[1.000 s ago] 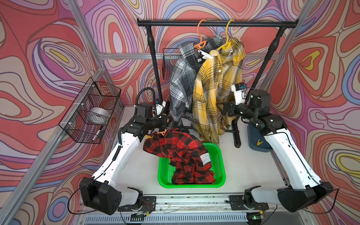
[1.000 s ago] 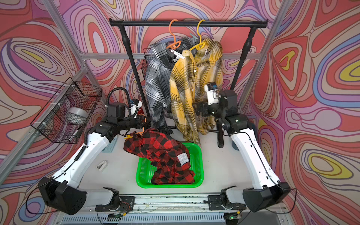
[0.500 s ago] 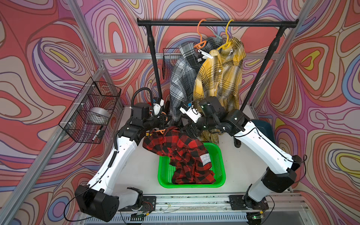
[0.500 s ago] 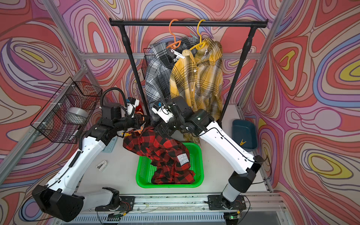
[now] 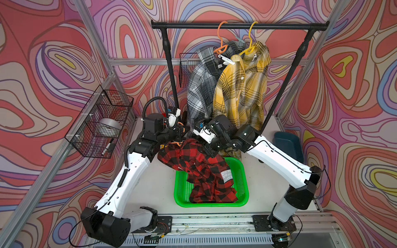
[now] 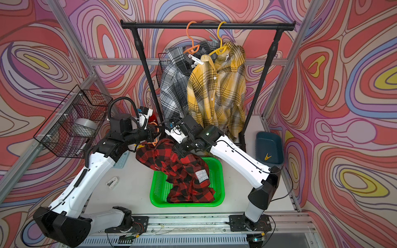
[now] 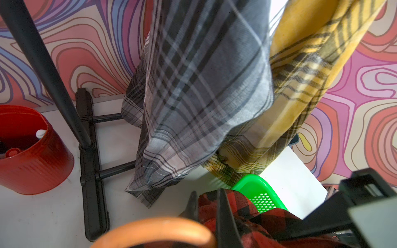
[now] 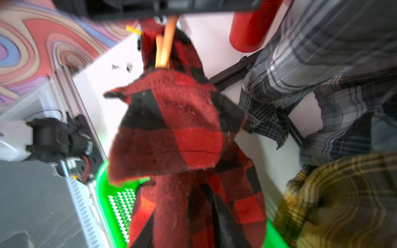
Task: Remove the clothespins securing long-sleeve shirts to the hanger
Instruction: Remove the clamp from the hanger.
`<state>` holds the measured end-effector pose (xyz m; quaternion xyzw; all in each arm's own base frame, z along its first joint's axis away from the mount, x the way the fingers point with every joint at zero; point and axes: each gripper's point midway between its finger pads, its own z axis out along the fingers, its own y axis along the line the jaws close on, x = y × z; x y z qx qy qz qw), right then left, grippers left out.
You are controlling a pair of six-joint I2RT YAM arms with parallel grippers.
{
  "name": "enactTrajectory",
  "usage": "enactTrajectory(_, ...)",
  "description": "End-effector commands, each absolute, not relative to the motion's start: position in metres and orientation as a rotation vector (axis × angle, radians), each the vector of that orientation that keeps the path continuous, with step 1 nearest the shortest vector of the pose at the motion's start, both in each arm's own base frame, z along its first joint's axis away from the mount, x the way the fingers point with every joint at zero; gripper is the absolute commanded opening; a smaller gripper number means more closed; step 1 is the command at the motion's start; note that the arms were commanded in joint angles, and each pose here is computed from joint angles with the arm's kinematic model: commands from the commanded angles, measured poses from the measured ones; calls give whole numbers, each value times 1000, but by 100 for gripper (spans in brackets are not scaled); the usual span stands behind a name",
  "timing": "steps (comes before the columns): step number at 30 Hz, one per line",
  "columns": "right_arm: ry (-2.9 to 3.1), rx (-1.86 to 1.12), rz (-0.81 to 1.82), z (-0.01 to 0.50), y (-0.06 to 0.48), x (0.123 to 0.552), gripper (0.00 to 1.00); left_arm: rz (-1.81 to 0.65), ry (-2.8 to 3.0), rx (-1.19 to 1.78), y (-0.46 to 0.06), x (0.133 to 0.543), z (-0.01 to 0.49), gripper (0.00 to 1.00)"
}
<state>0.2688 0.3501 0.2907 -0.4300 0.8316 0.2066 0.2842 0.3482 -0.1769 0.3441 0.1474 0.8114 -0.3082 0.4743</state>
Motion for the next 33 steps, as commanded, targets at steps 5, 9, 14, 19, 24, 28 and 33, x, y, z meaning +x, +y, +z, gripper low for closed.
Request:
enactTrajectory(5,2202,-1140,545,290,348,269,0,-751,1794,387,-174,339,387,32)
enactTrajectory(9,2180,-1111,589,298,338,270,0,-702,1745,375,-165,333,397,65)
enactTrajectory(14,2157,-1031,744,309,313,277,0,-737,1655,330,-143,325,418,79)
enactTrajectory(19,2117,-1002,896,314,294,277,0,-797,1562,359,-125,321,428,88)
enactTrajectory(24,2092,-976,1001,311,279,278,0,-732,1478,449,-119,316,419,90)
enactTrajectory(28,2063,-967,1062,313,271,277,0,-732,1424,524,-114,318,411,83)
enactTrajectory(33,2037,-933,1140,314,261,283,0,-870,1293,465,-82,334,420,82)
